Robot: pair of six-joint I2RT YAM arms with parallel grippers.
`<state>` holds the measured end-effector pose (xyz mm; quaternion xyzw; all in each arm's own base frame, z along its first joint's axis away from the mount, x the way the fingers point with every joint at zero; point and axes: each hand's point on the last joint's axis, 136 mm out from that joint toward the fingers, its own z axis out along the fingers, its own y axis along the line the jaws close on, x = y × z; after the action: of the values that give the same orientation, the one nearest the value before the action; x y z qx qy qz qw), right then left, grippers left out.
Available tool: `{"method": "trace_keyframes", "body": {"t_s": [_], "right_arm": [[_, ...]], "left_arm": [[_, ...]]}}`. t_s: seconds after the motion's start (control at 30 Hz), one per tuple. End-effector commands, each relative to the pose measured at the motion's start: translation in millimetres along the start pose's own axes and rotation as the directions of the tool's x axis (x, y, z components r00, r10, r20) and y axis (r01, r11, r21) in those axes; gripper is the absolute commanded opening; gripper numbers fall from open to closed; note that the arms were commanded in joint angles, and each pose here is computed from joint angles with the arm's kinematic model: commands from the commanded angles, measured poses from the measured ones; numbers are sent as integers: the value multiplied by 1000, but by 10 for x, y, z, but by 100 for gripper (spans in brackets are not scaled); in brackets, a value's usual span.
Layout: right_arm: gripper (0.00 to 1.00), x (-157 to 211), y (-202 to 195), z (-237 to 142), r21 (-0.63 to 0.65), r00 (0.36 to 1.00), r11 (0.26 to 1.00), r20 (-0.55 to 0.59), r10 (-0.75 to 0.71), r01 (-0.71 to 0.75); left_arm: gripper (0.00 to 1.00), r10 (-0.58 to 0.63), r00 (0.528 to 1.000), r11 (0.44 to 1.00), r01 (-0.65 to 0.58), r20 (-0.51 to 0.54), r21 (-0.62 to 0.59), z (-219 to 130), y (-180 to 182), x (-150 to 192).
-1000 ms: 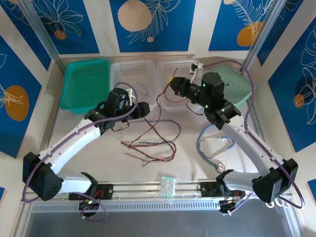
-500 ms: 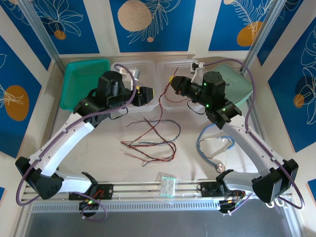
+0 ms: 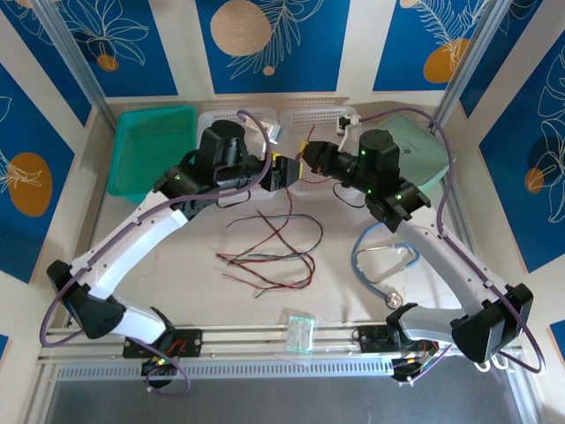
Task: Untangle the cables
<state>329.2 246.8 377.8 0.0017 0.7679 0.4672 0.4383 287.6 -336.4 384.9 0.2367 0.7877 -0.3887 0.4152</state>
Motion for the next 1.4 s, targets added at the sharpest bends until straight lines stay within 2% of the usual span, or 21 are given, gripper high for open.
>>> {"method": "trace_keyframes", "body": {"t_s": [0.0, 0.17, 0.53, 0.6, 0.73, 0.83, 1.03, 1.17, 1.37], "right_arm": [[0, 79, 49, -4, -16, 999, 1000, -32, -8, 8], [0, 108, 67, 10, -22, 999, 1000, -40, -8, 8], [0, 114, 192, -31, -53, 998, 998, -45, -32, 30], [0, 114, 202, -37, -52, 998, 998, -48, -32, 29], [0, 104, 213, -66, -51, 998, 998, -43, -40, 37], [0, 89, 209, -93, -47, 998, 998, -36, -44, 42], [0, -53, 128, -247, 15, 998, 998, 25, -64, 64], [0, -301, 28, -562, 115, 988, 992, 138, -72, 56], [0, -582, 103, -1142, 181, 938, 981, 323, -123, 66]], "left_arm": [[53, 57, 991, 997, -63, 120, 45, -128, -223, -381], [50, 51, 985, 991, -70, 165, 111, -163, -396, -561], [43, 38, 990, 990, -56, 134, 131, -9, -402, -504], [37, 39, 991, 997, -49, 130, 68, 18, -287, -483], [12, 27, 985, 992, -6, 168, -124, -51, 59, -510], [0, 18, 975, 988, 16, 223, -154, -135, 122, -549], [0, 34, 964, 963, 38, 262, -265, -343, 327, -579], [0, 56, 956, 937, 49, 288, -346, -582, 502, -613], [0, 108, 930, 892, 65, 351, -448, -981, 702, -745]]}}
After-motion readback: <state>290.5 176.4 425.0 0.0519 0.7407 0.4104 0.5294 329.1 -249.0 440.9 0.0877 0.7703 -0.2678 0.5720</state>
